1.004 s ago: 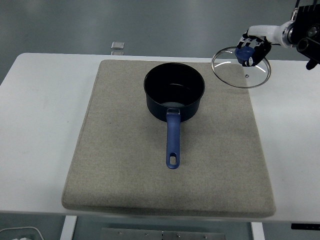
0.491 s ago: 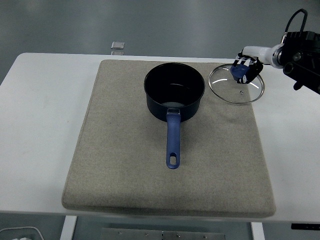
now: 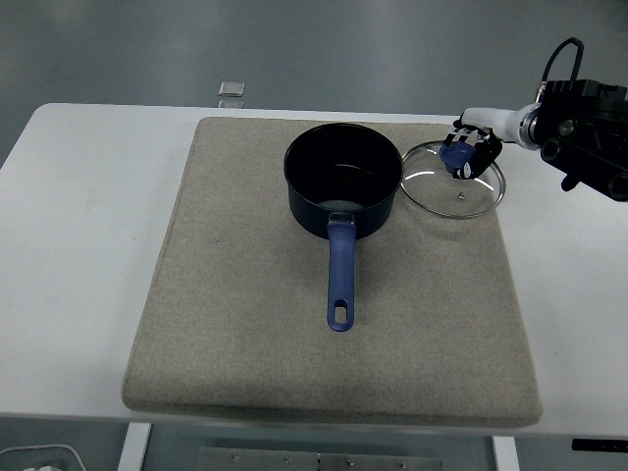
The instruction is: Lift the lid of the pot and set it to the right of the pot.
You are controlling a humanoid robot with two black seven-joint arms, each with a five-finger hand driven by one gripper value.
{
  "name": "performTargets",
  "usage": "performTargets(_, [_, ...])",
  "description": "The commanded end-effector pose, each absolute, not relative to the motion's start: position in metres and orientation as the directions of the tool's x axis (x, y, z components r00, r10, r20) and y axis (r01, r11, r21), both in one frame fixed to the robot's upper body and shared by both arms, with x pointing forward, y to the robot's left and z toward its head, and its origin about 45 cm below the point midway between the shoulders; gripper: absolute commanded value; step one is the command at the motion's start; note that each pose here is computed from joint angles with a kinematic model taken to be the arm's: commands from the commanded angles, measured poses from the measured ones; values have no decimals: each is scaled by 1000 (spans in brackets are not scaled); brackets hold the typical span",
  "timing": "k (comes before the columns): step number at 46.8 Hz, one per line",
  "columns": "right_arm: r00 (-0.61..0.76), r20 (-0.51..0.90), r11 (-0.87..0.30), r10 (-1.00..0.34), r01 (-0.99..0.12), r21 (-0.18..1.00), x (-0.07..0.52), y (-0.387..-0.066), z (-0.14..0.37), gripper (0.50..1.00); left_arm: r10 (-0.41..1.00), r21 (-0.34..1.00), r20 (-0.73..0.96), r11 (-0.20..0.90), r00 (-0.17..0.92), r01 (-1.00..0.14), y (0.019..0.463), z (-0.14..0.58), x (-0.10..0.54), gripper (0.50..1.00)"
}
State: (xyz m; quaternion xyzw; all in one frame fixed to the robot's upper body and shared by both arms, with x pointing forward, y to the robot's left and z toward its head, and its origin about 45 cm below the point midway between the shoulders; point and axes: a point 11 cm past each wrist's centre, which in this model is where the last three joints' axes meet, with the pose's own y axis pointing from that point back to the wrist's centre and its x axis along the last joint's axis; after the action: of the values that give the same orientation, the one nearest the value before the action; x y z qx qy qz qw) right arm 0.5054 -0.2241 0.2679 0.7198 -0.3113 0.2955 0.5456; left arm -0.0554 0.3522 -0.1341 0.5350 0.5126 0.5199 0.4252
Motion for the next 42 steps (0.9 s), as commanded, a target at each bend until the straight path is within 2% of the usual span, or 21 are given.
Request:
performTargets(1, [634,764,-220,-123,-768,602,505,-222,269,748,991,988,121,-113,-65,106,352,-134,-55,1000])
performTargets(5, [639,760,-225,-120,-763,606,504,-221,268,819,990,988,121,-113,-67,106,352,-134,-55,1000])
performTargets(18, [636,763,-235,-118,-764,601,505,-218,273,913,990,988,121,-113,-67,106,352,-134,-55,1000])
performTargets(27, [623,772,-280,-125,-769,575,506,-207,287,921,991,988,119,-112,-65,106,352,-134,-55,1000])
performTargets(31, [627,755,-349,-191,-762,545,507,-196,297,923,991,988,119,-112,-67,106,352,-134,-55,1000])
performTargets(42, [664,624,-432,-412,-745,508,507,-190,310,921,990,988,121,-113,-67,106,352,-134,-55,1000])
